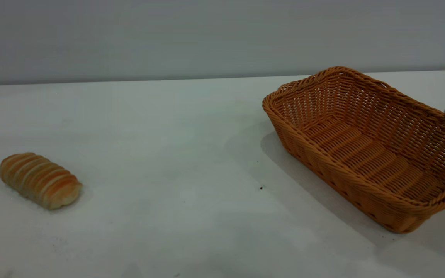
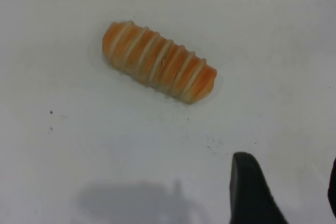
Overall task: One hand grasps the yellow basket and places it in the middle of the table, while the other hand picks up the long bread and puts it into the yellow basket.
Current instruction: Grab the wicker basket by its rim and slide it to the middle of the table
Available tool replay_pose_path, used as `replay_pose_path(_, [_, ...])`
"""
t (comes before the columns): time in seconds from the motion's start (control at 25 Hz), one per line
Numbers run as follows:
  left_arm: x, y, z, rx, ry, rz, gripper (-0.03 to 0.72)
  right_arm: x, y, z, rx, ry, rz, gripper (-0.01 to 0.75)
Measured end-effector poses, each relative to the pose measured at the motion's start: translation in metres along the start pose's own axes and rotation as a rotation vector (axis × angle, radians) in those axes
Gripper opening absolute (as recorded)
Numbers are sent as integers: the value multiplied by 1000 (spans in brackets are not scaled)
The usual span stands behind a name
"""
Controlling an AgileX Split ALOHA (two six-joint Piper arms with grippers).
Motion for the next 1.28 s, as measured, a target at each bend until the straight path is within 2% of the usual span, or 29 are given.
replay_pose_path(0.24, [0,0,-1,12,-6,0,424,-21,7,-10,-144,-63,6,492])
replay_pose_path(0.48, [0,0,-2,42,-22,-4,424,-37,19,-34,-326,-152,-9,497])
replay_pose_path(1.12, [0,0,-2,44,-23,-5,424,-113,15,-53,-356,-217,37,501])
replay_pose_path(1.28, [0,0,-2,44,-23,-5,424,-127,13,-56,-362,-216,31,460])
Point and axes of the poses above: a point on each arm's last joint axis where the gripper is mounted, x pointing back along that axis away from the gripper, z along the wrist's bending axis when the last joint is at zero, y = z × x, the point moved 1 cm from there along -x, pointing out along that axis toward the gripper, and after that the axes turned 14 degrees about -x, right-handed, at the moved point
